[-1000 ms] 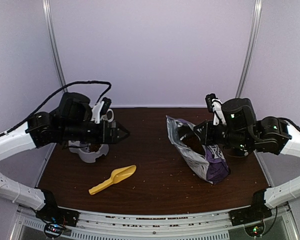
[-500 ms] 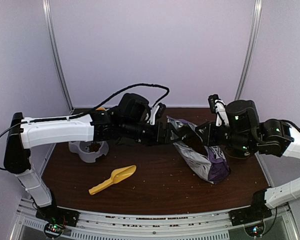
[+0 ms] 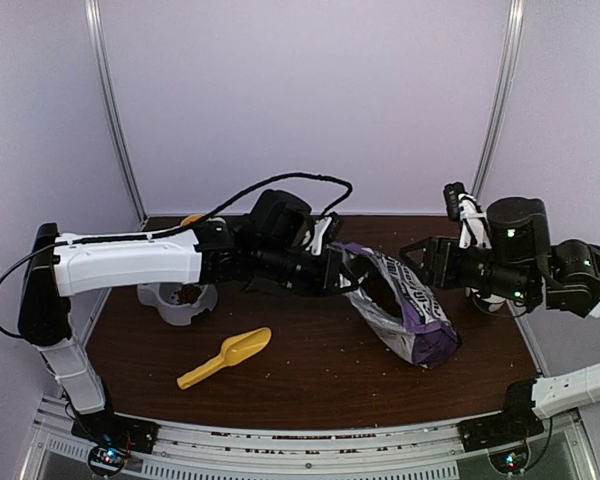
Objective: Serve the pet food
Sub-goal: Pass from the right arm to the left
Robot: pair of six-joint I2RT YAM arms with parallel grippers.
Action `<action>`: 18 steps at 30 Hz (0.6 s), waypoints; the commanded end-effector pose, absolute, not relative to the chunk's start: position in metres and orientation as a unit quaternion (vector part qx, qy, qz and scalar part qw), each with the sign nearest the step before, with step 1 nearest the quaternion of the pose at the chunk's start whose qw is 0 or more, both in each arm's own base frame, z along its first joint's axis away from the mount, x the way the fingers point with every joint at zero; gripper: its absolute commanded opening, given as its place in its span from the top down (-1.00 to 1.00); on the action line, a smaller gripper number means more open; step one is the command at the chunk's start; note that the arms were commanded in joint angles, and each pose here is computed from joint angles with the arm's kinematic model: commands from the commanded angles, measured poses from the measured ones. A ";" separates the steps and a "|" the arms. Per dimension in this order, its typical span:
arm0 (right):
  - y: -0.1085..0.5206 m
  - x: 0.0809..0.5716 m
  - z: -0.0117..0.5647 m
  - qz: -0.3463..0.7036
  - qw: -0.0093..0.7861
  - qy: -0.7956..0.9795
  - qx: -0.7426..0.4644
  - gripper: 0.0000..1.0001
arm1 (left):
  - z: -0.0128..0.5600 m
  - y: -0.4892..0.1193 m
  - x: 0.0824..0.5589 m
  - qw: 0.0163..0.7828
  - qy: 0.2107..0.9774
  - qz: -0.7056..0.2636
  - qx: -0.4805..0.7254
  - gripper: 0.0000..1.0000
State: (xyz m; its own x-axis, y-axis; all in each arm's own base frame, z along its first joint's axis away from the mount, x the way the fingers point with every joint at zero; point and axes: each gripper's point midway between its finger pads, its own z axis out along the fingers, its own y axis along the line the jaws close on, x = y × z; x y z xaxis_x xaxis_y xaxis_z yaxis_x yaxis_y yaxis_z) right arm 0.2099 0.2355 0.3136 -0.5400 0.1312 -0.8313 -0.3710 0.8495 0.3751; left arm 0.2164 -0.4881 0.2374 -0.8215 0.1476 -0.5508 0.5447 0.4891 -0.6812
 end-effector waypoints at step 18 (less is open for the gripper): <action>0.218 0.178 0.149 0.264 0.341 0.899 -0.080 -0.04 | 0.343 -0.436 0.174 0.245 0.730 -0.459 0.443 1.00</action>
